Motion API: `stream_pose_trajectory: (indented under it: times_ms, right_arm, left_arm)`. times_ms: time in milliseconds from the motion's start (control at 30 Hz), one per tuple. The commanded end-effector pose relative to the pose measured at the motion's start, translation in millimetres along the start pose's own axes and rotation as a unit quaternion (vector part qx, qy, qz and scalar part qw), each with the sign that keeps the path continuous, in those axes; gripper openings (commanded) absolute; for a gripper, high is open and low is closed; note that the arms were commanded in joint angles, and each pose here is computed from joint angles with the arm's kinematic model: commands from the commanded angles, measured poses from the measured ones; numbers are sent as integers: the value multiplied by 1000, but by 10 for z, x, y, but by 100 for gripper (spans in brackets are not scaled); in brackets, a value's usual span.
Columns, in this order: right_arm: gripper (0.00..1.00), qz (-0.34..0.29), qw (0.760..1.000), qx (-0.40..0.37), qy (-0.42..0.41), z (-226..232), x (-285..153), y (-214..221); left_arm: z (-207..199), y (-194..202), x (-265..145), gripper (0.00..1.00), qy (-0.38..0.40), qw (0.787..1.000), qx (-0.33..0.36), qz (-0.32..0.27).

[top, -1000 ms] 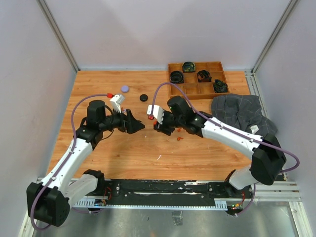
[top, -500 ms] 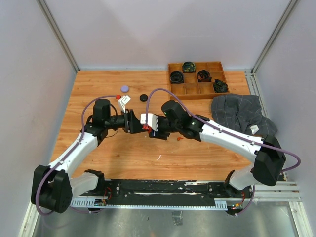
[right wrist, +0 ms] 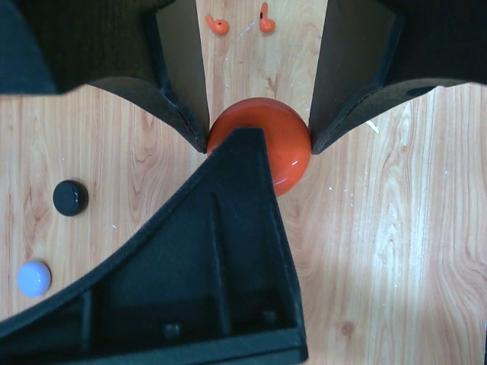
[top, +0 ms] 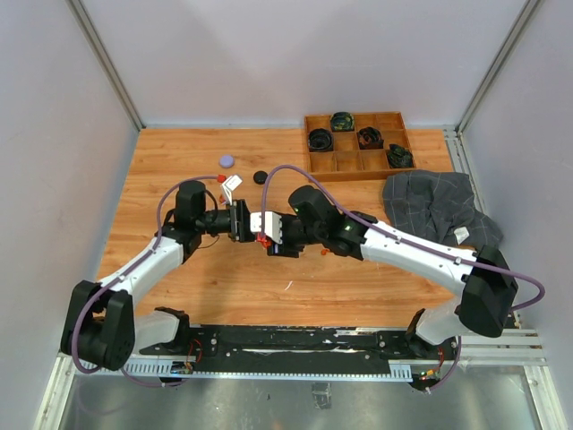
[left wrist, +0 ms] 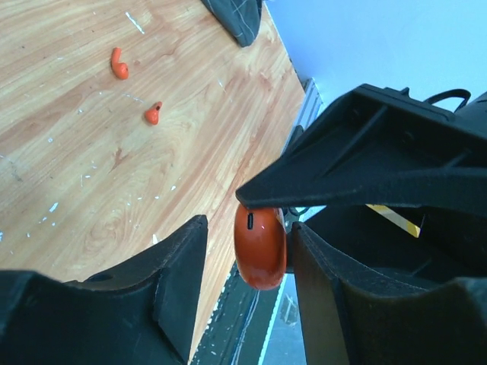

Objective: Insert the wireless bluetooth earbuds into the charging case
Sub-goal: Pick up the charging case at the center of the board.

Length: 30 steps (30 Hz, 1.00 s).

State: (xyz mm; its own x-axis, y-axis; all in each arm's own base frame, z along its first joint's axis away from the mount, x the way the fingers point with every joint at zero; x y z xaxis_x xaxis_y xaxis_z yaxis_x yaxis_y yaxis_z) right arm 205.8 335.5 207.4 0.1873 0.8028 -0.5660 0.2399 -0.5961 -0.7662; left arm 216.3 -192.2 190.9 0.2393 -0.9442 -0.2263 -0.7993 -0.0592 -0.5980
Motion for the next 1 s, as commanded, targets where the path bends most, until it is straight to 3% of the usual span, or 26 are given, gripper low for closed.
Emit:
stream_pose_trajectory:
  times_ms: [0, 267, 433, 600, 733, 967]
  right_arm:
    - [38, -44, 999, -29, 4, -15, -51, -260]
    - [43, -53, 998, -33, 12, -36, -19, -265]
    - [64, -44, 998, -38, 31, -68, -44, -213]
    - [77, -58, 996, -30, 58, -86, -164, -236]
    - [82, -82, 994, 1, 71, -88, -259, -253]
    - [85, -159, 979, 104, 74, -162, -510, -272]
  left_arm:
    - [-29, 21, 40, 51, 24, 1000, -4, 4]
    - [-40, 32, 49, 34, 30, 1000, -8, 5]
    - [-84, 15, 29, 16, 31, 1000, -2, 0]
    - [-70, -20, 13, 9, 8, 1000, 5, -17]
    - [-117, -142, -27, 2, -15, 998, 17, -65]
    - [-228, -406, -201, 0, -66, 979, 37, -191]
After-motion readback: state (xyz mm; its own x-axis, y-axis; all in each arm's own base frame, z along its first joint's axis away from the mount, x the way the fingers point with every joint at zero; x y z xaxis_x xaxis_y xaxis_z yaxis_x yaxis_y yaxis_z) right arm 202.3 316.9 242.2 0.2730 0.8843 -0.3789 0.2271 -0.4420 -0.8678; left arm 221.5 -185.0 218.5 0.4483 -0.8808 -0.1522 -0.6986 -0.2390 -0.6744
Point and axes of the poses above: each gripper's point midway between its finger pads, its own x axis out along the fingers, its own z axis along the line the jaws close on, y = z × x, the point moved 4 cm from there along -x, back along the fingers, and after that the axes turned 3 degrees about x, right-handed, at the moved point
